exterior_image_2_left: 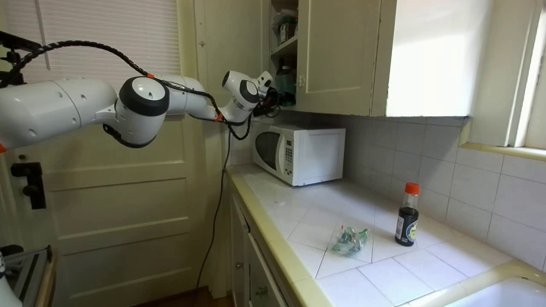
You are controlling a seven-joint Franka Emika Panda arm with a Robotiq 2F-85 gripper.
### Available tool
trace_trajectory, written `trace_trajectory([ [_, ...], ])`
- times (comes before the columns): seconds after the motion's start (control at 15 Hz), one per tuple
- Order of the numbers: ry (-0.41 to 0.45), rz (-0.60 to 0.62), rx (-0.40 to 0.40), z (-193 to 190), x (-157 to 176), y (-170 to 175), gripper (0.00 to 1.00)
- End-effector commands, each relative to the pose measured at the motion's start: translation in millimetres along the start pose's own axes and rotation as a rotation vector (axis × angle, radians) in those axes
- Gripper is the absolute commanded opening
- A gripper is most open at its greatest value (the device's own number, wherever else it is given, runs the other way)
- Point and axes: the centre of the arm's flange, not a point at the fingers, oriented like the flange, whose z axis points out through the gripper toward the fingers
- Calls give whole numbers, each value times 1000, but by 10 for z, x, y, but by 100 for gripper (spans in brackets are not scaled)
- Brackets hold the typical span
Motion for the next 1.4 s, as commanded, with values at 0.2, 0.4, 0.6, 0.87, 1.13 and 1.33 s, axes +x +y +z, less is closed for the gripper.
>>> trace_trajectory([
  [0.2, 71, 122, -23, 350, 148, 438, 53],
  [0.4, 121, 201, -18, 306, 215, 624, 53],
  [0.6, 182, 264, -4, 402, 254, 857, 53],
  [0.87, 119, 275, 19, 318, 254, 794, 53],
  [1.13, 8, 309, 96, 403, 187, 706, 53],
  [1.33, -48, 304, 89, 458, 107, 693, 53],
])
